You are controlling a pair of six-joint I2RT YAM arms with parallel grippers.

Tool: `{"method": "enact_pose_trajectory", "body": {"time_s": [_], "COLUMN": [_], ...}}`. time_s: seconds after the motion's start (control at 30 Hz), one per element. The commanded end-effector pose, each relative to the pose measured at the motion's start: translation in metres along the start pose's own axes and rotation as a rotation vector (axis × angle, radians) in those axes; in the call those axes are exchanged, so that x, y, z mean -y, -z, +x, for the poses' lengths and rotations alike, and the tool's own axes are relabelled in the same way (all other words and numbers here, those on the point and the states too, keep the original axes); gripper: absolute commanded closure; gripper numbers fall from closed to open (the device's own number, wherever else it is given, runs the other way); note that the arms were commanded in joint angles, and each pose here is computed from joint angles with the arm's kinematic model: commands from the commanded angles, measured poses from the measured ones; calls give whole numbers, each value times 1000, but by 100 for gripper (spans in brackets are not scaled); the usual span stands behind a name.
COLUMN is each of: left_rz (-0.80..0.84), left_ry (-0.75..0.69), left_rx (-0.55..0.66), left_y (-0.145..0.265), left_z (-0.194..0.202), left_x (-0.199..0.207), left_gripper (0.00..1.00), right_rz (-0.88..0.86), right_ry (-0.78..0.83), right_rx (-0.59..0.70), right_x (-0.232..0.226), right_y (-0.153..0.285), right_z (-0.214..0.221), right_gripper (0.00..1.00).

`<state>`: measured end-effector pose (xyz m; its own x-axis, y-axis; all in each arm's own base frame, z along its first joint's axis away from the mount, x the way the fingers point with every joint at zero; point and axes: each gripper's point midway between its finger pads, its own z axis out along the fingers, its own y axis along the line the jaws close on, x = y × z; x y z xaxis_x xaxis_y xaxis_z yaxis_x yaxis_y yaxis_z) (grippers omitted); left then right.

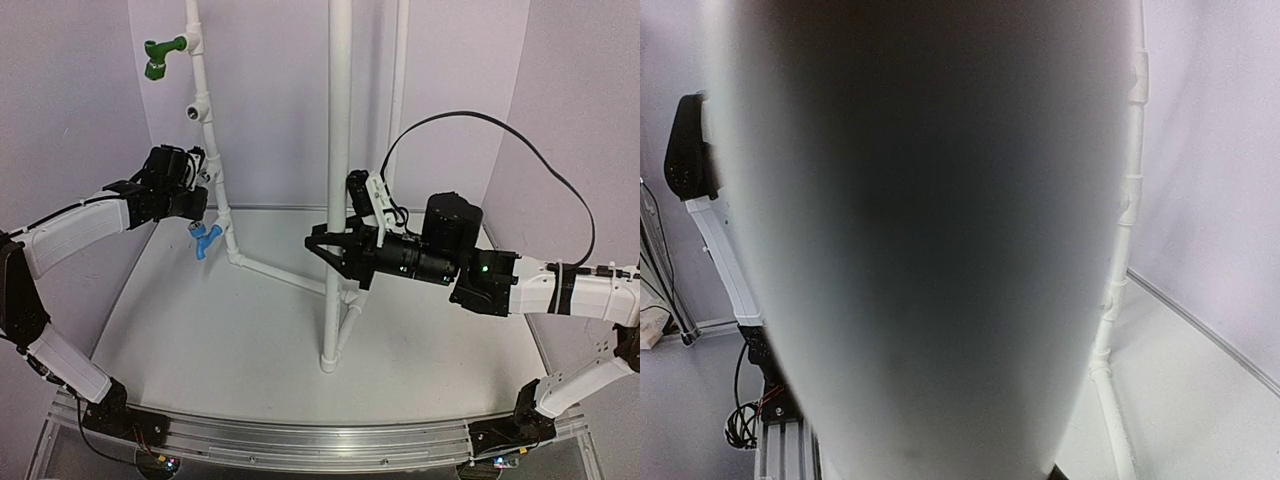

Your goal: Install the water faucets

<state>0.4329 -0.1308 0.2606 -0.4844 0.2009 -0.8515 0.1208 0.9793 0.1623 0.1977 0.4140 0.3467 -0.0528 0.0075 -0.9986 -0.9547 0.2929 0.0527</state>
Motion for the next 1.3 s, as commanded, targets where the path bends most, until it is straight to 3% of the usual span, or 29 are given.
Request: {"method": "enact_pose_trajectory", "body": {"time_s": [0.0, 0.13, 0.23, 0.57, 0.87, 1.03, 1.2, 1.27], "left_rz": [-205, -31, 72, 403, 769, 874, 830, 884], "left_ry": [-35, 70, 146, 364, 742, 867, 878, 884], "left_rx": [22, 43, 59, 76, 53, 36, -41, -62], "left_y": [10, 25, 46, 127, 143, 115, 72, 63], "left_z": [-16, -23, -30, -41, -65, -64, -46, -42], "left_x": [-41, -19, -9, 3, -24, -45, -52, -46], "left_gripper": [68, 19, 1, 0, 0, 0, 0, 0], "right_rz": [-126, -126, -127, -137, -146, -151, -152, -149], "right_ry": [-183, -182, -182, -178, -183, -184, -185, -185], "right_rx": [26, 26, 26, 27, 23, 26, 29, 31], "right_x": [-28, -28, -28, -30, -31, -31, -32, -31], "right_y": [-2, -2, -2, -1, -3, -4, -4, -4], "right_z": [-18, -18, -18, -19, -17, -18, -19, -19], "right_gripper": [100, 100, 100, 100, 100, 100, 100, 100]}}
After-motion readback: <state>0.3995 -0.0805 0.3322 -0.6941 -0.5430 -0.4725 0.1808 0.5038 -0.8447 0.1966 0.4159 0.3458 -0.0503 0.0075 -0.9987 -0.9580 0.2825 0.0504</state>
